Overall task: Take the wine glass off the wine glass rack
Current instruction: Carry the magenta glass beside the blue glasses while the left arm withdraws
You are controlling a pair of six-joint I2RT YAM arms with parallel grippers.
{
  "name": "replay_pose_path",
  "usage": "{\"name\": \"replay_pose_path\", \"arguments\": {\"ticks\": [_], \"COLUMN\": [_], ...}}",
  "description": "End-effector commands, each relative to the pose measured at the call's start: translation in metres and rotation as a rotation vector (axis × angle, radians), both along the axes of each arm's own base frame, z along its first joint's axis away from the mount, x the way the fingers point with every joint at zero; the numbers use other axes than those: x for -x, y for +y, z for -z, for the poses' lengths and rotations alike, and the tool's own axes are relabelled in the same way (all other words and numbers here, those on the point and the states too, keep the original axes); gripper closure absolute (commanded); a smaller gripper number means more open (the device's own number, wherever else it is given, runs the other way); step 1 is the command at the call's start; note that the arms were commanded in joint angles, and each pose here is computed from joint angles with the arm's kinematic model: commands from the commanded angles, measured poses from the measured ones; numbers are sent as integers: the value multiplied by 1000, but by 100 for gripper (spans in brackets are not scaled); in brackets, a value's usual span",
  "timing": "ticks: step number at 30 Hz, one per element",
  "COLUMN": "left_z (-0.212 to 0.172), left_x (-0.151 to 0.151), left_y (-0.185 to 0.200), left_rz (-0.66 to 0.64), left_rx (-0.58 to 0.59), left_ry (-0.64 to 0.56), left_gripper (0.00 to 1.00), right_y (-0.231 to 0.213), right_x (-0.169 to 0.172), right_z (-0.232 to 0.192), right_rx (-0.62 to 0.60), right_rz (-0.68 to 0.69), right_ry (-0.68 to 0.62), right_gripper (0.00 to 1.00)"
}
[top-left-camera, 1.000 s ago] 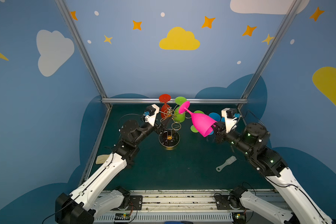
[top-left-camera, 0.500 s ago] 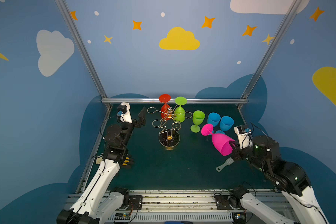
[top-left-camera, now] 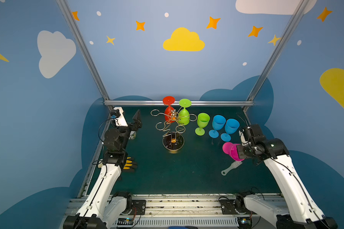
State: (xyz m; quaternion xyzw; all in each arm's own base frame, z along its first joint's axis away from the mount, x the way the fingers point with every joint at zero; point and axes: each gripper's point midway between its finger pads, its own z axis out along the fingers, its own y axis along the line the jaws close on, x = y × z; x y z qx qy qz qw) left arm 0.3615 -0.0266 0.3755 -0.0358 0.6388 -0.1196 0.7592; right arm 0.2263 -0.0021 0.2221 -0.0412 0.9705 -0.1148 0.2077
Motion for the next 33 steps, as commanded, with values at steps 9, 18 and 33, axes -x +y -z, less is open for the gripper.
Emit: {"name": "replay_pose_path", "arguments": {"ticks": [9,18,33], "left_z": [-5,-2,2], "left_x": [2,2,-1], "left_y": [16,20,21], "left_rz": [-38,-66,-72], "left_rx": [43,17,2], "left_ry": [-27,-23,-12], "left_gripper": [11,11,11], "right_y": [-36,-61,-80], "right_x": [-44,-82,-116], "right_z": [24,36,64], "right_rx": [64,48,-8], "right_rz": [142,214,381], "right_ry": [87,118,369], "right_gripper": [100,100,100]}}
